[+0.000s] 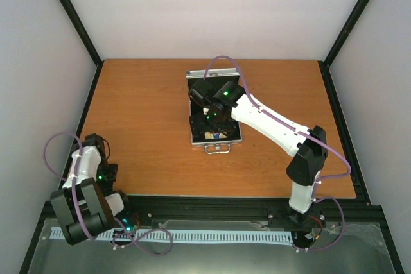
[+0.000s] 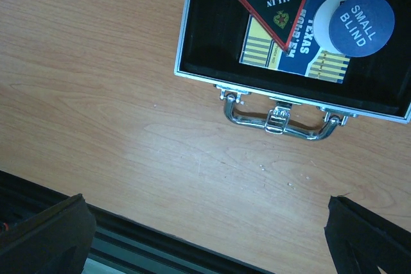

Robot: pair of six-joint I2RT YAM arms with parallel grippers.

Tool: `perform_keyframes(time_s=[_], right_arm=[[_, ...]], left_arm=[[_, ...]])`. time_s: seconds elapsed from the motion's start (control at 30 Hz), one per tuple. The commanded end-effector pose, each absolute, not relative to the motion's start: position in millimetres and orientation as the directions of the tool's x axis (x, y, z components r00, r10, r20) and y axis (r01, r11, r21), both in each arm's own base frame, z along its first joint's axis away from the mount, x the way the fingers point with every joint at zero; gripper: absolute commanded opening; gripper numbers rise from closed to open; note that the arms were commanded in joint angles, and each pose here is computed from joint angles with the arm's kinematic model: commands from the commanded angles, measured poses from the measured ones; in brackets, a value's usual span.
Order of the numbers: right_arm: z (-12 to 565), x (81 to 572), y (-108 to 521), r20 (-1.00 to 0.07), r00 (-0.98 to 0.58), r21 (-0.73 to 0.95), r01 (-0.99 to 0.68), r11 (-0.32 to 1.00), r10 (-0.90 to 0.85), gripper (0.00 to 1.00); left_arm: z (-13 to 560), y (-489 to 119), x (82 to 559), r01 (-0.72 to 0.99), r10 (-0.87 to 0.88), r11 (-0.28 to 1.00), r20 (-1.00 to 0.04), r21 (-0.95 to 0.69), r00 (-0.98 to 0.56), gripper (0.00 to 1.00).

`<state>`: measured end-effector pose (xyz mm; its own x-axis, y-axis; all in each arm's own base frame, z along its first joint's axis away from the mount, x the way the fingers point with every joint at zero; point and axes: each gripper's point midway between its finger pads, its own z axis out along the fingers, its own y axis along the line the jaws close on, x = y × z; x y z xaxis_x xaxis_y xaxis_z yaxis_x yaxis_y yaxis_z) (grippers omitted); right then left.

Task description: Pack up texas hold em set

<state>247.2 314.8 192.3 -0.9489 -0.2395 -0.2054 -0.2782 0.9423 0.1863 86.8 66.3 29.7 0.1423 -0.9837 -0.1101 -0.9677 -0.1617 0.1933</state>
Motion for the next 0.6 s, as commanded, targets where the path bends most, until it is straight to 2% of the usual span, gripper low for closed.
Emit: perform_keyframes(time_s=[0.0,0.27,0.47,0.57], right_arm=[[203.6,248.4,308.1,-0.229,-0.944,0.180,-0.280,0.943,-0.236,1.00],[199.9,246.5,309.0,-0.221,-0.949,0.195,-0.269,0.943,-0.225,1.00],[201.2,246.1,307.8,-0.224,-0.948,0.192,-0.269,0.944,-0.224,1.00],[201.0,244.9,305.0,-0.226,-0.949,0.188,-0.265,0.946,-0.221,1.00]], left_arm=[[30.3,72.8,93.3,-0.975,-0.986,-0.151,-0.089,0.165,0.138,0.82],[34.3,79.4,89.8,-0.975,-0.981,-0.174,-0.105,0.139,0.160,0.87],[24.4,70.5,84.3,-0.967,-0.978,-0.206,-0.069,0.154,0.197,0.88],[12.7,60.4,77.8,-0.961,-0.975,-0.221,-0.020,0.166,0.221,0.88]])
